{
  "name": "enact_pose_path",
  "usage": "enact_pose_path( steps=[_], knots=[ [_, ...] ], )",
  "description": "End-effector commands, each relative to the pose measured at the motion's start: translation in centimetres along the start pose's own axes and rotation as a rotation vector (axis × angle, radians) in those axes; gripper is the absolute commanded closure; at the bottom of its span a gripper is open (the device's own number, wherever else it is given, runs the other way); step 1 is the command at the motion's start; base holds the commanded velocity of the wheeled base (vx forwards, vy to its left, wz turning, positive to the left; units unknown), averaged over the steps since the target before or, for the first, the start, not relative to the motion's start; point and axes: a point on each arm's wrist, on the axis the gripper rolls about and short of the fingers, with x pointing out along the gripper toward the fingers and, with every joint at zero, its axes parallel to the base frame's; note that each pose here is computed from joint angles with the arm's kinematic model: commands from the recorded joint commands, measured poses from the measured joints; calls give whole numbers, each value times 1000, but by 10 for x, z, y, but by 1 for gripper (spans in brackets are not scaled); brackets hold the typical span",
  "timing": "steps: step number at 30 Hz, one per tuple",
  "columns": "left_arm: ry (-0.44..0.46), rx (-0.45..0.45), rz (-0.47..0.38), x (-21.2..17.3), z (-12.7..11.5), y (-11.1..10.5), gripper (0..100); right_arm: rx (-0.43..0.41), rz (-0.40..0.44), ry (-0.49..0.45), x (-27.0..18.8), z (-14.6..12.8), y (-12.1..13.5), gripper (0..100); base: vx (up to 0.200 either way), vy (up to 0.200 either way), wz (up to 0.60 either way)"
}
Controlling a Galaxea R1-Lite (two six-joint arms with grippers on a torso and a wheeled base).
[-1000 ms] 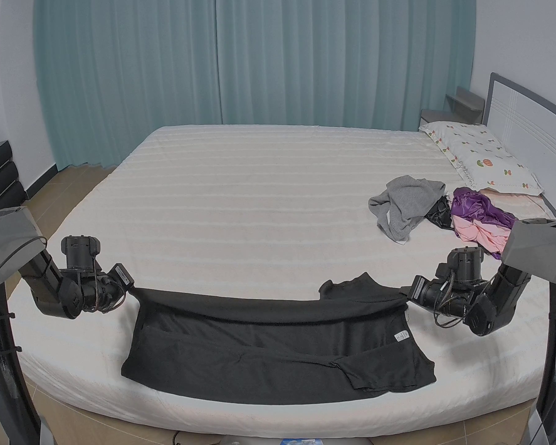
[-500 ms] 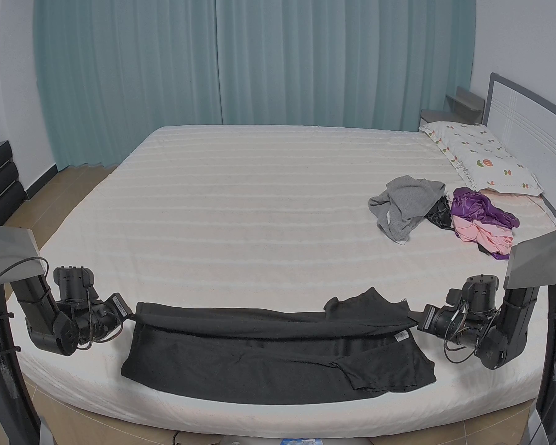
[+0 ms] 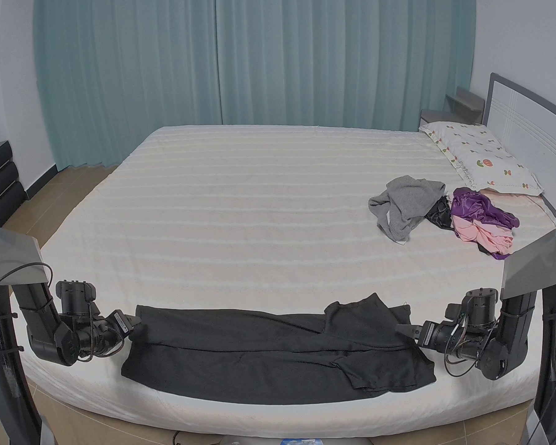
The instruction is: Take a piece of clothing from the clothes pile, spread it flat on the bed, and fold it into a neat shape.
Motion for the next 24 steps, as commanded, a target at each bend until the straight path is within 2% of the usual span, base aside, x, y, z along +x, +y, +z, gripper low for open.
enact_pose_path(
  steps=[1,2,3,5,9,13,16,23,24],
  knots=[
    [-25,0,-16,0,6,-4,0,26,43,-68,-3,20,5,0,0,0,0],
    [-25,0,-16,0,6,-4,0,26,43,-68,-3,20,5,0,0,0,0],
    [-66,0,-43,0,17,-11,0,40,50,-101,2,30,4,0,0,0,0],
    [-99,-17,-66,4,27,-16,0,45,43,-100,9,34,1,0,0,0,0],
    [-126,-48,-97,18,43,-29,0,65,24,-39,30,30,-4,0,0,0,0],
    [-82,-39,-74,43,42,-34,0,78,43,-43,44,34,3,0,0,0,0],
    [-57,-30,-70,56,38,-38,0,83,30,-10,51,35,5,0,0,0,0],
    [-61,-18,-62,63,36,-38,0,99,12,13,63,41,4,0,0,0,0],
    [-59,-15,-60,63,35,-38,100,98,14,10,64,43,4,0,0,0,0]
  ],
)
